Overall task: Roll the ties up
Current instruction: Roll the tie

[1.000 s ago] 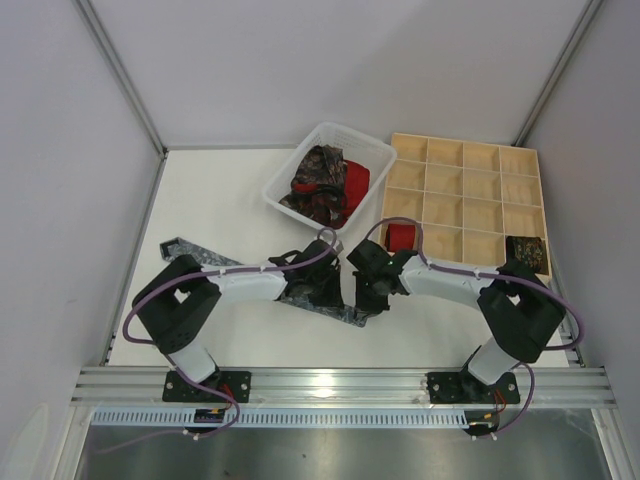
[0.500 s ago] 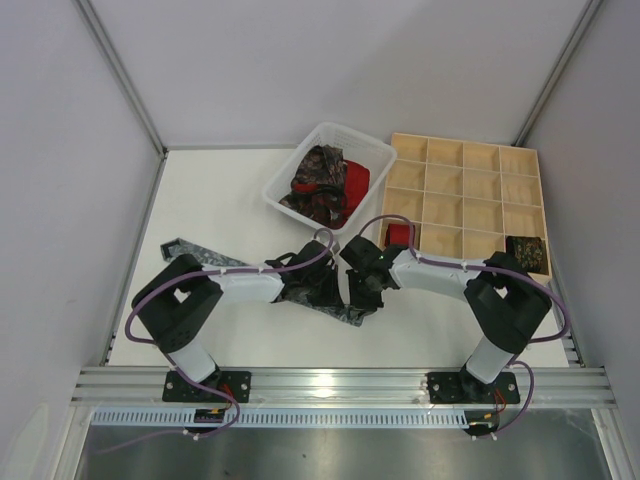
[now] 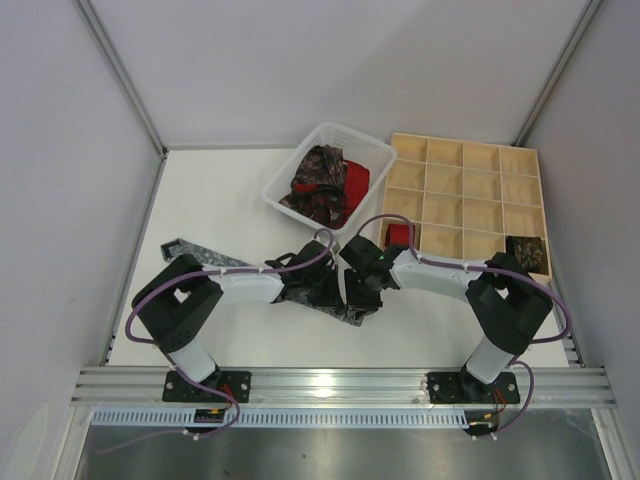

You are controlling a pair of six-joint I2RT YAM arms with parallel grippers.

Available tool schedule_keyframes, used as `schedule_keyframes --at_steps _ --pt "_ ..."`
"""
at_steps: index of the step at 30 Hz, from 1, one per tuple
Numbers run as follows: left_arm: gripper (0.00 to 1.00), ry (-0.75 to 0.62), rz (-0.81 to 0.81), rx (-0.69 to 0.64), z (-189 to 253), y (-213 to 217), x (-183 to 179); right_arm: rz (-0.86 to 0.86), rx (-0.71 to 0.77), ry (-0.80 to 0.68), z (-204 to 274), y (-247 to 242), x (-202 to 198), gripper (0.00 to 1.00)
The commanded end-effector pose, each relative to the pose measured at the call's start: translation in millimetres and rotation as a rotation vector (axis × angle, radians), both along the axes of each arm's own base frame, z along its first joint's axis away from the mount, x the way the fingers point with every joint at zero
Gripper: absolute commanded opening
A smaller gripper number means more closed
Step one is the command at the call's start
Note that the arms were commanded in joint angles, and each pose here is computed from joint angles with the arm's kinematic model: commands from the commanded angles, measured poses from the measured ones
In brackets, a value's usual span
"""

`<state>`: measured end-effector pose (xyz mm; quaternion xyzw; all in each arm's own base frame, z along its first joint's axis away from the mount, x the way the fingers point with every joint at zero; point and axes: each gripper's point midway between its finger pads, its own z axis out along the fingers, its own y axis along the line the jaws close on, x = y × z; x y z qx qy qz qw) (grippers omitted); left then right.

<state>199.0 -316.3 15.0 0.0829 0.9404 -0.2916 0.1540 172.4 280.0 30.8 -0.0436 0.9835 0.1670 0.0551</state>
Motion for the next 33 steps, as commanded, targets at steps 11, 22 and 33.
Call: schedule_keyframes --at_steps 11,22,33 --pt "0.05 0.034 0.001 0.080 -11.9 17.1 -9.7 0.019 0.088 -0.066 26.1 13.3 7.6 0.38" --pt "0.05 0.033 0.008 0.078 -9.1 17.8 -9.9 -0.024 0.156 -0.056 18.7 5.8 11.5 0.40" --pt "0.05 0.030 0.009 0.086 -6.6 20.7 -10.6 -0.020 0.273 -0.071 15.3 11.8 14.8 0.38"
